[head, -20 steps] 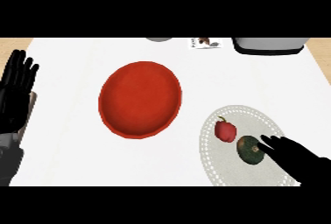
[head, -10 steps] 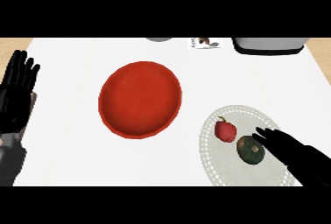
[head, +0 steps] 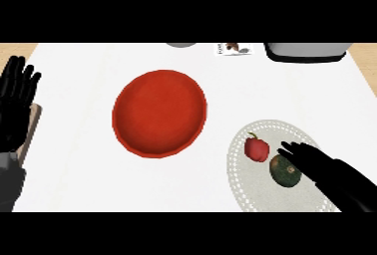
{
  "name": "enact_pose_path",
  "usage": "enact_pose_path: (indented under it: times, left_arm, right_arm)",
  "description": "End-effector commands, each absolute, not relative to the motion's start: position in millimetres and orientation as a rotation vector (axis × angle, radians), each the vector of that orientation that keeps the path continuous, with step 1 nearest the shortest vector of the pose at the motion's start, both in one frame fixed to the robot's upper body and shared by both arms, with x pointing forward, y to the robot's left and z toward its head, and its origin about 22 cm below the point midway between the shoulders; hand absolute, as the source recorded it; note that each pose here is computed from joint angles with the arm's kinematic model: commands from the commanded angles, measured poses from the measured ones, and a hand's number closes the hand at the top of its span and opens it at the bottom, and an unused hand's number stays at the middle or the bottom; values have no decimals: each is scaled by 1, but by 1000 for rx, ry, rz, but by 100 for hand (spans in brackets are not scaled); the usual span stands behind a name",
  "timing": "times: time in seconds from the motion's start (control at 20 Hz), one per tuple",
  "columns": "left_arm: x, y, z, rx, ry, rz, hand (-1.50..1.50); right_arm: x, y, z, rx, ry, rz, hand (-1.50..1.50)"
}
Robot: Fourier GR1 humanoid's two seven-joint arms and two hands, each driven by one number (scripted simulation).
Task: Pick the squash from the placemat and place it in the bowl
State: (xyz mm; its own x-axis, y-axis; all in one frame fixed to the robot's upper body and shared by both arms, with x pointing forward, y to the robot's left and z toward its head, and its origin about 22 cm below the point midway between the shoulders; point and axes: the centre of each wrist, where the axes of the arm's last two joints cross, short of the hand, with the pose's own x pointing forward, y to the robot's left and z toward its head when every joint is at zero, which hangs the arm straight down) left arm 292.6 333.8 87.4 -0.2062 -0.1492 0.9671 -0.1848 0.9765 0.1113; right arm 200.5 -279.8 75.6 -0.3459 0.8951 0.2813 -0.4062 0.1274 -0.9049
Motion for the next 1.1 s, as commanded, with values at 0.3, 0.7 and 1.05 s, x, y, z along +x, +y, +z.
enact_pose_path:
  times: [0.3, 0.7, 1.05]
  left_arm:
    - [279, 336, 76, 241, -1781, 26, 0]
    - [294, 326, 79, 251, -1792, 36, 0]
    - [288, 335, 93, 247, -1793, 27, 0]
  right_arm:
    - [216, -271, 44, -559, -1226, 1513, -150]
    - [237, -258, 17, -553, -1199, 1494, -150]
    - [221, -282, 9, -597, -1119, 1489, -150]
